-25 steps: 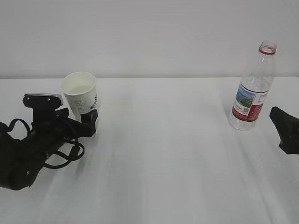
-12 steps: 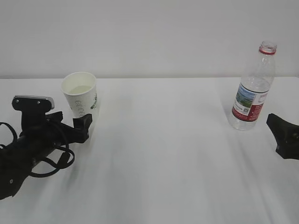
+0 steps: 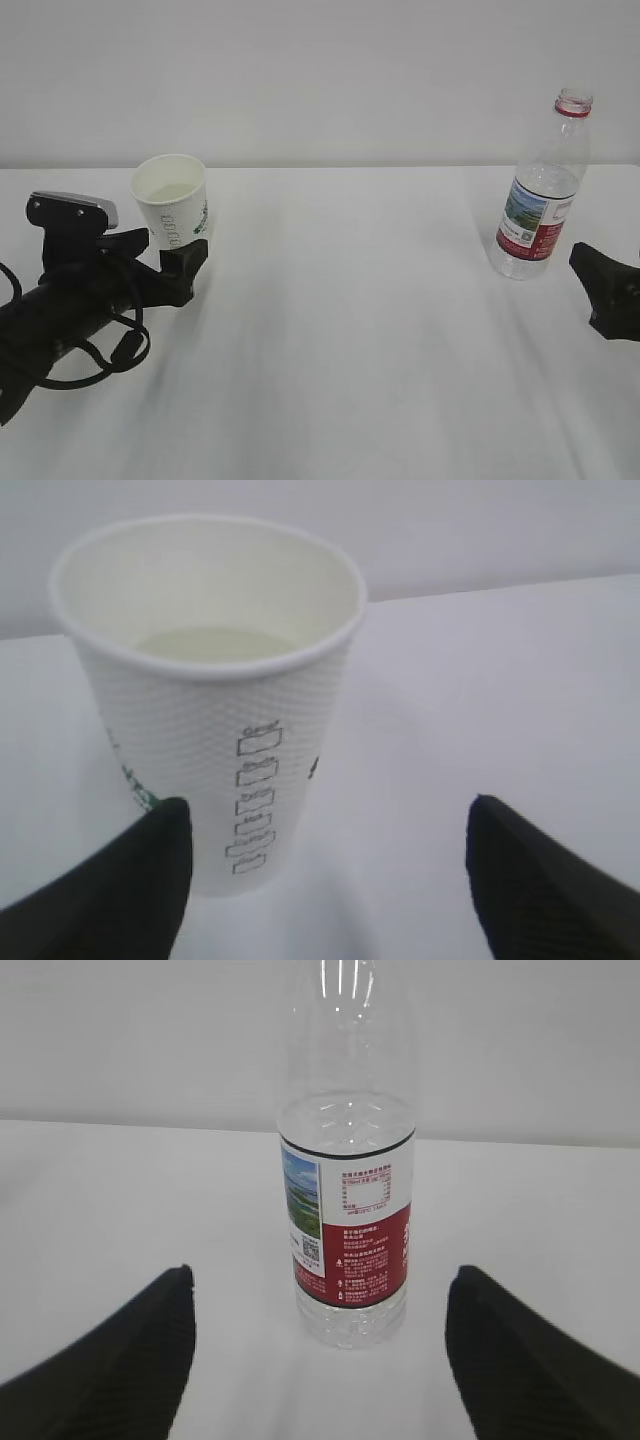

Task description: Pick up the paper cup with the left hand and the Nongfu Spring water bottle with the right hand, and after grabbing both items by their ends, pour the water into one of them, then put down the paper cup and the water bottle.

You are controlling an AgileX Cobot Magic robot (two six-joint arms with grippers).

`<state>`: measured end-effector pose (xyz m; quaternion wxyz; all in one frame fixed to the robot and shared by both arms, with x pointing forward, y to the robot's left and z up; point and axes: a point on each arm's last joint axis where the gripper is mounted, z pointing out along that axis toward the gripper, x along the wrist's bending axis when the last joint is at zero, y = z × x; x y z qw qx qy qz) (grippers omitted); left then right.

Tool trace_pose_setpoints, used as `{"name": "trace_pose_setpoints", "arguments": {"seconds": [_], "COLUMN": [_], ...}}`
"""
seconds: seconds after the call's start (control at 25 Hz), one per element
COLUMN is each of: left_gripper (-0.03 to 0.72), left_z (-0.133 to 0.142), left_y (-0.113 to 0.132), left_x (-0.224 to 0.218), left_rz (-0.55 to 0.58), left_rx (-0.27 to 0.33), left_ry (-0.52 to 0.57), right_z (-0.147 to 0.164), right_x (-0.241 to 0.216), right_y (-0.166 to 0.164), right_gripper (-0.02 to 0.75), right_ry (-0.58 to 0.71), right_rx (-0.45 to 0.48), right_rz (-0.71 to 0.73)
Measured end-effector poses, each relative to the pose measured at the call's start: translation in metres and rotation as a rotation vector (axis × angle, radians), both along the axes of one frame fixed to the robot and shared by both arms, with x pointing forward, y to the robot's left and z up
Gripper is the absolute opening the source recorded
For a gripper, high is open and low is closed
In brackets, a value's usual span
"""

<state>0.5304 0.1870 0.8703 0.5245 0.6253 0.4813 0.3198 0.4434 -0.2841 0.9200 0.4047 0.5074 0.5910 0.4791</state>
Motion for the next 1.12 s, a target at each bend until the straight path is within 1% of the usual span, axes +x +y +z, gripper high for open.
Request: {"name": "trace_pose_setpoints", "arguments": {"seconds": [0.24,0.4,0.56,0.64,0.8,1.12], "left_gripper": [0.606,0.598,0.594,0.594,0.593,0.591], "left_z": [0.021,0.044,0.066,0.077,0.093,0.124], "left_y": [-0.002,-0.002,-0.001,-0.001,0.001,0.008], "left_x": [0.000,-0.001,-0.003,-0.005,-0.009,-0.022], "left_rz": [-0.018,-0.028,-0.029,-0.029,-0.025,0.000], "left_rx": [-0.020,-0.044,-0.069,-0.077,-0.082,-0.088], "left_ry": [-0.062,-0.131,-0.198,-0.220,-0.231,-0.214], "right_z": [0.012,0.020,0.025,0.033,0.056,0.092], "right_x": [0.018,0.029,0.031,0.029,0.023,0.018], "right_y": [0.000,0.000,0.000,-0.001,-0.004,-0.008], "right_gripper": [0.587,0.587,0.587,0.587,0.587,0.587], "right_ry": [-0.071,-0.114,-0.135,-0.169,-0.248,-0.260], "right_rx": [0.000,0.007,0.024,0.029,0.038,0.033], "right_rz": [0.000,-0.001,-0.007,-0.018,-0.048,-0.087]}}
